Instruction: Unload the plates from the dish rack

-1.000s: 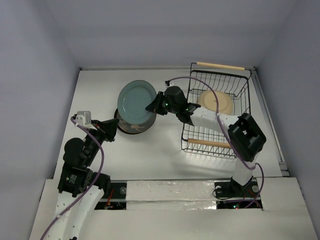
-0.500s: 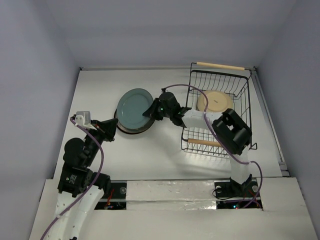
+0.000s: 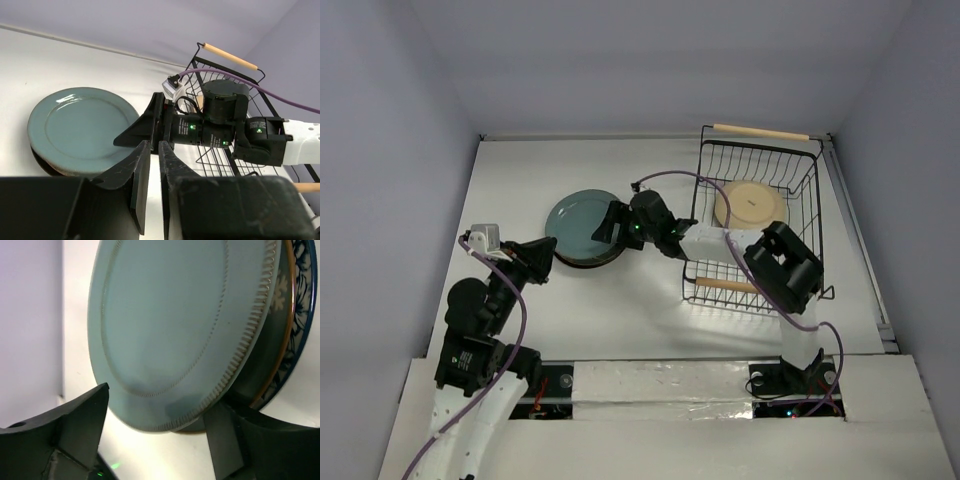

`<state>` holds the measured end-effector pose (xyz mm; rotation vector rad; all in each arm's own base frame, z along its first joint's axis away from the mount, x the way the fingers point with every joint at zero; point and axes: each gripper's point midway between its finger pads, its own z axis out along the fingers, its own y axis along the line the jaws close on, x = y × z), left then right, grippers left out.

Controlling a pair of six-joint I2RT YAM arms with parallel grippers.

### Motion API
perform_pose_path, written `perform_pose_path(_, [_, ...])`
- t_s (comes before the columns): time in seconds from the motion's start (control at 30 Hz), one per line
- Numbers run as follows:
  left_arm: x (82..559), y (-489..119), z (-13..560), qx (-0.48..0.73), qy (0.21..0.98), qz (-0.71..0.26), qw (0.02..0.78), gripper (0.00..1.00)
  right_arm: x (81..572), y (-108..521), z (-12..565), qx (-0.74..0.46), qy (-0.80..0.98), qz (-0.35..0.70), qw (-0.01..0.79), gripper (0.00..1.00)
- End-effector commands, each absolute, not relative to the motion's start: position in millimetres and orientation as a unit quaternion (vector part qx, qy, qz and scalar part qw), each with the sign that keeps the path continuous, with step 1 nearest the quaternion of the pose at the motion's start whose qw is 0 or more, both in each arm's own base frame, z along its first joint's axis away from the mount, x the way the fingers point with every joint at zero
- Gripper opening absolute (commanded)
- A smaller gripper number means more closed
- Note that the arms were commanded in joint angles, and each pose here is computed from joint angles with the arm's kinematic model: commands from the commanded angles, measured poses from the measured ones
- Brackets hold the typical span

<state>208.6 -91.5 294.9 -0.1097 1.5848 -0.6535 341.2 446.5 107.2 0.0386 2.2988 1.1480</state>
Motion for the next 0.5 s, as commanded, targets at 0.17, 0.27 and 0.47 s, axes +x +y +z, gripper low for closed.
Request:
perform_pose_path(0.17, [206.3, -89.7, 309.1, -0.049, 0.679, -0.294, 0.671, 0.12, 314.8, 442.2, 168.3, -0.069, 0.847, 0.395, 0.349, 0.9])
perform_pose_path(0.27, [205.7, -89.4, 309.7, -0.048, 0.678, -0.293, 0.673, 0.12, 303.5, 429.5, 171.1, -0.077, 0.853, 0.378, 0.351, 0.9])
perform_pose_path(0.47, [204.5, -89.7, 310.6, -0.047, 0.676, -0.295, 0.674, 0.14, 288.5, 393.4, 195.4, -0.084, 0.85, 0.357, 0.379, 0.63])
